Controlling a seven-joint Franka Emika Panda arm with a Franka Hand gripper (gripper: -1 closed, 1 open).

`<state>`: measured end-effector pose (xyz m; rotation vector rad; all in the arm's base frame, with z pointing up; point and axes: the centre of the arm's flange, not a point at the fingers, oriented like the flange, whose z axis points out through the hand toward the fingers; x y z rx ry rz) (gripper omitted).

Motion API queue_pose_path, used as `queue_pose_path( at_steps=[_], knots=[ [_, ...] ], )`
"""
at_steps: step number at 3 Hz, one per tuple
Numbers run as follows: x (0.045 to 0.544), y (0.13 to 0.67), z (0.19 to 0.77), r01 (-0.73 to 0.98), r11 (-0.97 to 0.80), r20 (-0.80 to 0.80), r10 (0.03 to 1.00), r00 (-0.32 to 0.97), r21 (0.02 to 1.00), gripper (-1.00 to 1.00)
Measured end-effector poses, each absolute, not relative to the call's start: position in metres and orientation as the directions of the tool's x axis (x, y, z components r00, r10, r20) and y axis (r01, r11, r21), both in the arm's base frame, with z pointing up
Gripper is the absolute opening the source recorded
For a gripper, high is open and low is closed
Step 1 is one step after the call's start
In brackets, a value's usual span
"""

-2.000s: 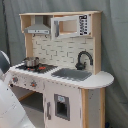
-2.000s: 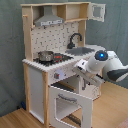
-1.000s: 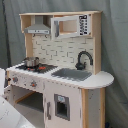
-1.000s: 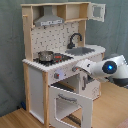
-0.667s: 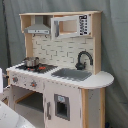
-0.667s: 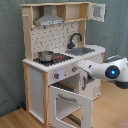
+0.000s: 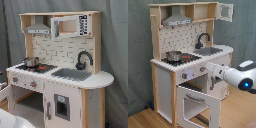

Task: Play with the kitchen

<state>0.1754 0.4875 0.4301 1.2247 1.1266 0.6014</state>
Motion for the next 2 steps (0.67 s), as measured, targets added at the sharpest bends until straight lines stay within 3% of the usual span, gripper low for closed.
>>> queue_pose_path(
  at_steps=[2],
  knots=[
    [0.144, 0.51, 0.414, -0.004, 0.527, -0.489, 0.792, 0.366, 0.85, 1.0]
  ],
)
